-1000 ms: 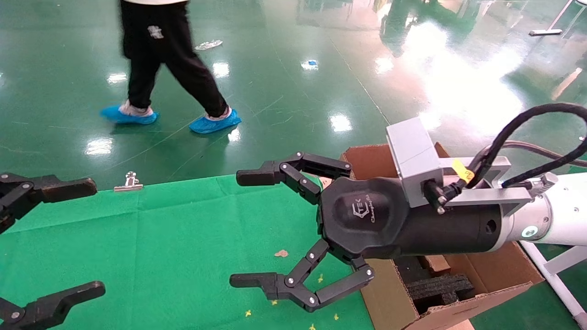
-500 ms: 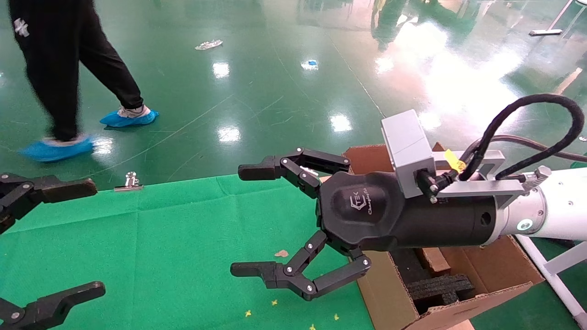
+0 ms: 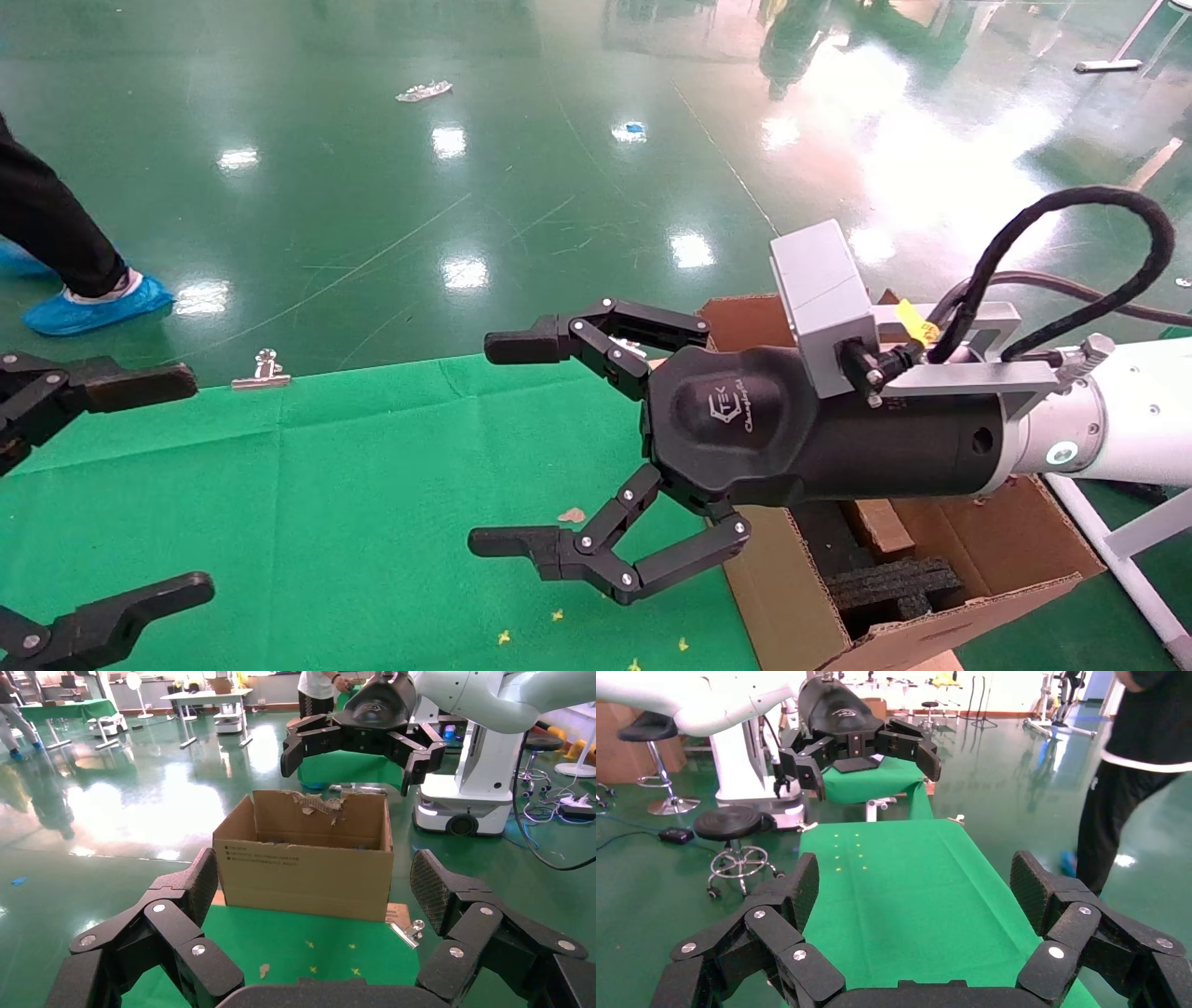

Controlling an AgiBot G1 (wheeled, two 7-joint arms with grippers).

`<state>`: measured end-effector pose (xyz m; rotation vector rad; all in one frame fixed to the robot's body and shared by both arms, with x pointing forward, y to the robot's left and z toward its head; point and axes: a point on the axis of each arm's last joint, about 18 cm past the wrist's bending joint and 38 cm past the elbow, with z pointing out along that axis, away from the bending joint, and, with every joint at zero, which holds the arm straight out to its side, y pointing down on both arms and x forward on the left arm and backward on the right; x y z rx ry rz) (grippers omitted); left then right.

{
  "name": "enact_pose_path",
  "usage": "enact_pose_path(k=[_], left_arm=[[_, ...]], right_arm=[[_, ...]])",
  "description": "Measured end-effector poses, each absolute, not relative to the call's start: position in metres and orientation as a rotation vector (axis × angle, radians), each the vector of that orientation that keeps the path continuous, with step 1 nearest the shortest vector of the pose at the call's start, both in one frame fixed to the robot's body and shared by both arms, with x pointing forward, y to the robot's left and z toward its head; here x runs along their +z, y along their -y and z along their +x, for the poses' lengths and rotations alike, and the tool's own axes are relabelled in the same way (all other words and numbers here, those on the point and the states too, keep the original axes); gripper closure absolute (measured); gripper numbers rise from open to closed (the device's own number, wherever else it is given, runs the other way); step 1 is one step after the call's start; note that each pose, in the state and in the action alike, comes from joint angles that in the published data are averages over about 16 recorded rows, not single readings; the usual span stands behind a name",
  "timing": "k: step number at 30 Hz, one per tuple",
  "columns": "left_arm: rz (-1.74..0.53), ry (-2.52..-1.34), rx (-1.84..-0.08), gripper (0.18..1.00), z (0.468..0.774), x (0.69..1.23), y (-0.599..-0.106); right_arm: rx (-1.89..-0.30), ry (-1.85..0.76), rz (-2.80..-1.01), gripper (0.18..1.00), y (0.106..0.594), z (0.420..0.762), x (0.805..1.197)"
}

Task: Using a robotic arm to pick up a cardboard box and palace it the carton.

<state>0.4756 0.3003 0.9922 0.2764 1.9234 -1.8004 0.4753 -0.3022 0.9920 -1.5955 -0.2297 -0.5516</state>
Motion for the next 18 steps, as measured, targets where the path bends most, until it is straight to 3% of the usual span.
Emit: enact_pose_path(k=[18], left_arm=[[0.276, -1.924, -1.800, 0.184, 0.4756, 0.9922, -0.3003]], right_arm=[[-0.552, 0.227, -1.596, 0.178, 0.3023, 0.4762, 0.9922]])
